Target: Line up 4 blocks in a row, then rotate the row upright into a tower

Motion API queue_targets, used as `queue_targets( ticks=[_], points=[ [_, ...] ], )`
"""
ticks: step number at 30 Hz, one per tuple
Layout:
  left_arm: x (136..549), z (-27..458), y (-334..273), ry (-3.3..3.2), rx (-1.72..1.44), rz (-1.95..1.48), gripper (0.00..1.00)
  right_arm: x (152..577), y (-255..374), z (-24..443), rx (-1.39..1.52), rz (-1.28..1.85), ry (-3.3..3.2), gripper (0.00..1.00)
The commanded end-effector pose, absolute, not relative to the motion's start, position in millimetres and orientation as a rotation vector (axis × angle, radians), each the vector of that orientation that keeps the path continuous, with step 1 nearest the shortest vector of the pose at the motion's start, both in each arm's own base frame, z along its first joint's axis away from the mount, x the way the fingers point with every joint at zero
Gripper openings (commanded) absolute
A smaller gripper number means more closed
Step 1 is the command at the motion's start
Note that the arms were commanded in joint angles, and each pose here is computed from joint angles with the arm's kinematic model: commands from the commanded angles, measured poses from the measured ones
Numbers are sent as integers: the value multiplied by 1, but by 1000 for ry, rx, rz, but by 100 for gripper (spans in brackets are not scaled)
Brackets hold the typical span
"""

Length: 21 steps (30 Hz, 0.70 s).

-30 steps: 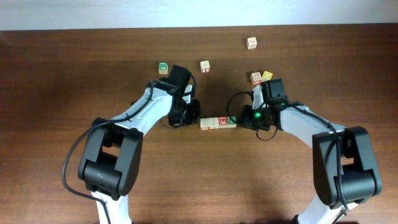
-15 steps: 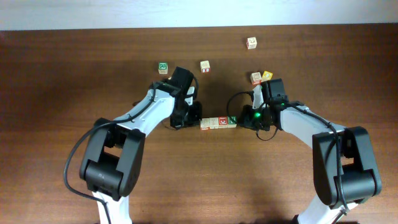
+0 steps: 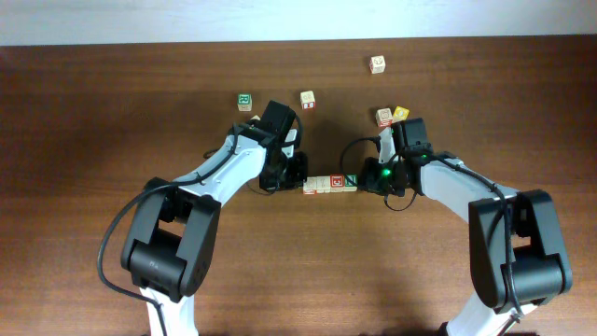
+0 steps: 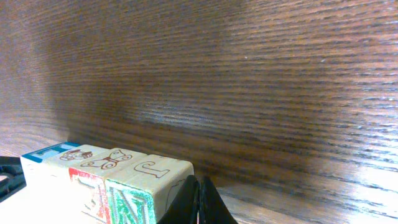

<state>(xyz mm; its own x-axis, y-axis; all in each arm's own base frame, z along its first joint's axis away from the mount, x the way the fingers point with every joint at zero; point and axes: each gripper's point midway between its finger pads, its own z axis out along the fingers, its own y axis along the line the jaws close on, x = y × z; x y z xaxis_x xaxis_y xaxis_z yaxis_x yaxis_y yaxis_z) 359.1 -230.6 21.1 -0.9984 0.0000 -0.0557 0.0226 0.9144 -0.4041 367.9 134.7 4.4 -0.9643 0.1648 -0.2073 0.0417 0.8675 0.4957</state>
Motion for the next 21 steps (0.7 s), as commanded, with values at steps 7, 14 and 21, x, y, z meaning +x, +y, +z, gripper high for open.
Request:
queue_targets(
  ticks=[7,14,21],
  points=[
    [357,15,-227,3031,41,-614,0,361,144,6,44,834,2787,4],
    [356,14,-227,3033,40,-613,0,366,122,18,53,999,2718,4],
    [356,14,-227,3033,40,-613,0,360,130,5,32,1036,2746,4]
  ],
)
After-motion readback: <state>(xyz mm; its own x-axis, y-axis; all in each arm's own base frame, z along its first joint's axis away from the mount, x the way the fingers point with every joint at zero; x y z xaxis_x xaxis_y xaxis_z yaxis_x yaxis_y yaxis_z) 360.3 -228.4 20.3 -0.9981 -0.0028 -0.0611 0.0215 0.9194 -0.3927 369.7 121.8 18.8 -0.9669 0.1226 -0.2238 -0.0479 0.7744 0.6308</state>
